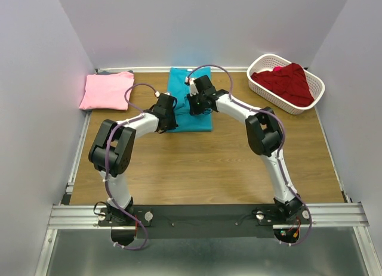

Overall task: Fold and stack the t-shirts
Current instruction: Fold the tshirt

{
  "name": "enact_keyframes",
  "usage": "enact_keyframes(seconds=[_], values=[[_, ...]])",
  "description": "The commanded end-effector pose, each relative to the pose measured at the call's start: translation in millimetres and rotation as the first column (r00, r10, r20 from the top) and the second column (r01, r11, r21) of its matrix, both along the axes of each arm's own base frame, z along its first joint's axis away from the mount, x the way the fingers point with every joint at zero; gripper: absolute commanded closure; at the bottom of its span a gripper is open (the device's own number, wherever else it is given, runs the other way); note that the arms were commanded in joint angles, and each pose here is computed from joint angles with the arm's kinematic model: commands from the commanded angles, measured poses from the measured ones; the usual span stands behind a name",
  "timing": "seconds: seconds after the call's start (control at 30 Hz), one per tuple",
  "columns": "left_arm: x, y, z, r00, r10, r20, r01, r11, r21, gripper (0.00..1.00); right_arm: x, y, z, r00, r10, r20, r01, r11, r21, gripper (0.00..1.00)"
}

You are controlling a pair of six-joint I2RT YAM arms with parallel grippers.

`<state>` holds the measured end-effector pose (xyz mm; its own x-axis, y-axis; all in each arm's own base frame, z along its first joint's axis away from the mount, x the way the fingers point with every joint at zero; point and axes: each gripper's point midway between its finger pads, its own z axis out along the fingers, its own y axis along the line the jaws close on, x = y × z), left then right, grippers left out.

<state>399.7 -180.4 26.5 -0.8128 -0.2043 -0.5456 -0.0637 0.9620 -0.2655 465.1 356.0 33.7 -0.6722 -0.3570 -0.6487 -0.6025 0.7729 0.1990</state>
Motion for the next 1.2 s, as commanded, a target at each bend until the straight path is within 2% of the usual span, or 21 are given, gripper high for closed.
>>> enact_keyframes(seconds=[0.0, 0.03, 0.13, 0.17, 0.3, 0.33, 0.37, 0.43, 0.47, 0.5, 0.53, 0.57, 0.6, 0.67, 0.8, 0.9, 1.0, 1.17], values=[[-29, 3, -28, 0.993, -0.016, -0.115, 0.018, 1.000, 0.015, 0.98, 59, -28, -6, 0.981, -0.142, 0.129, 0.152, 0.986, -0.072, 0.91], [-34, 1, -30, 0.991, -0.027, -0.128, 0.028, 1.000, 0.007, 0.98, 80, -34, 8, 0.963, -0.192, 0.190, 0.208, 0.975, -0.071, 0.90], [-40, -4, -29, 0.990, -0.044, -0.136, 0.043, 0.999, -0.012, 0.99, 110, -52, 6, 0.930, -0.286, 0.232, 0.308, 0.949, -0.068, 0.90], [-43, -7, -28, 0.988, -0.060, -0.142, 0.057, 0.998, -0.023, 0.99, 123, -58, 20, 0.912, -0.318, 0.258, 0.339, 0.940, -0.041, 0.89], [-53, -20, -22, 0.984, -0.100, -0.150, 0.093, 0.994, -0.057, 0.99, 116, -54, 57, 0.916, -0.310, 0.255, 0.314, 0.949, 0.025, 0.78], [-59, -26, -22, 0.980, -0.121, -0.157, 0.111, 0.991, -0.071, 0.99, 108, -48, 83, 0.923, -0.287, 0.256, 0.278, 0.958, 0.071, 0.77], [-63, -30, -22, 0.978, -0.134, -0.162, 0.123, 0.989, -0.078, 0.99, 99, -47, 91, 0.931, -0.275, 0.240, 0.261, 0.961, 0.088, 0.76], [-77, -37, -22, 0.970, -0.159, -0.185, 0.142, 0.984, -0.104, 0.99, 70, -47, 77, 0.958, -0.246, 0.148, 0.233, 0.968, 0.098, 0.76], [-86, -42, -23, 0.964, -0.178, -0.196, 0.158, 0.981, -0.113, 0.99, 54, -41, 102, 0.968, -0.212, 0.134, 0.191, 0.969, 0.154, 0.76], [-102, -46, -25, 0.956, -0.197, -0.217, 0.171, 0.976, -0.132, 0.99, 27, -42, 101, 0.979, -0.190, 0.067, 0.176, 0.968, 0.181, 0.76], [-108, -44, -24, 0.955, -0.196, -0.223, 0.168, 0.976, -0.138, 0.99, 18, -46, 80, 0.980, -0.199, 0.021, 0.193, 0.968, 0.160, 0.76], [-115, -47, -17, 0.956, -0.207, -0.208, 0.178, 0.973, -0.150, 0.99, 2, -41, 103, 0.985, -0.173, 0.005, 0.168, 0.959, 0.228, 0.76], [-122, -47, -15, 0.954, -0.211, -0.213, 0.179, 0.971, -0.160, 0.99, -23, -50, 76, 0.982, -0.174, -0.072, 0.185, 0.962, 0.202, 0.76], [-136, -43, -12, 0.956, -0.195, -0.219, 0.159, 0.972, -0.174, 0.98, -48, -53, 71, 0.980, -0.150, -0.129, 0.177, 0.958, 0.227, 0.75], [-128, -43, 34, 0.982, -0.164, -0.095, 0.140, 0.965, -0.220, 0.89, -92, -61, 58, 0.972, -0.114, -0.208, 0.167, 0.951, 0.259, 0.76], [-116, -47, 55, 0.989, -0.145, -0.026, 0.134, 0.962, -0.237, 0.85, -115, -75, 35, 0.956, -0.130, -0.262, 0.190, 0.957, 0.219, 0.76], [-107, -50, 57, 0.989, -0.146, -0.010, 0.140, 0.963, -0.230, 0.85, -131, -82, 21, 0.946, -0.135, -0.295, 0.201, 0.957, 0.209, 0.76], [-95, -56, 32, 0.986, -0.155, -0.064, 0.141, 0.971, -0.193, 0.89, -139, -90, 8, 0.935, -0.156, -0.319, 0.226, 0.954, 0.196, 0.77]])
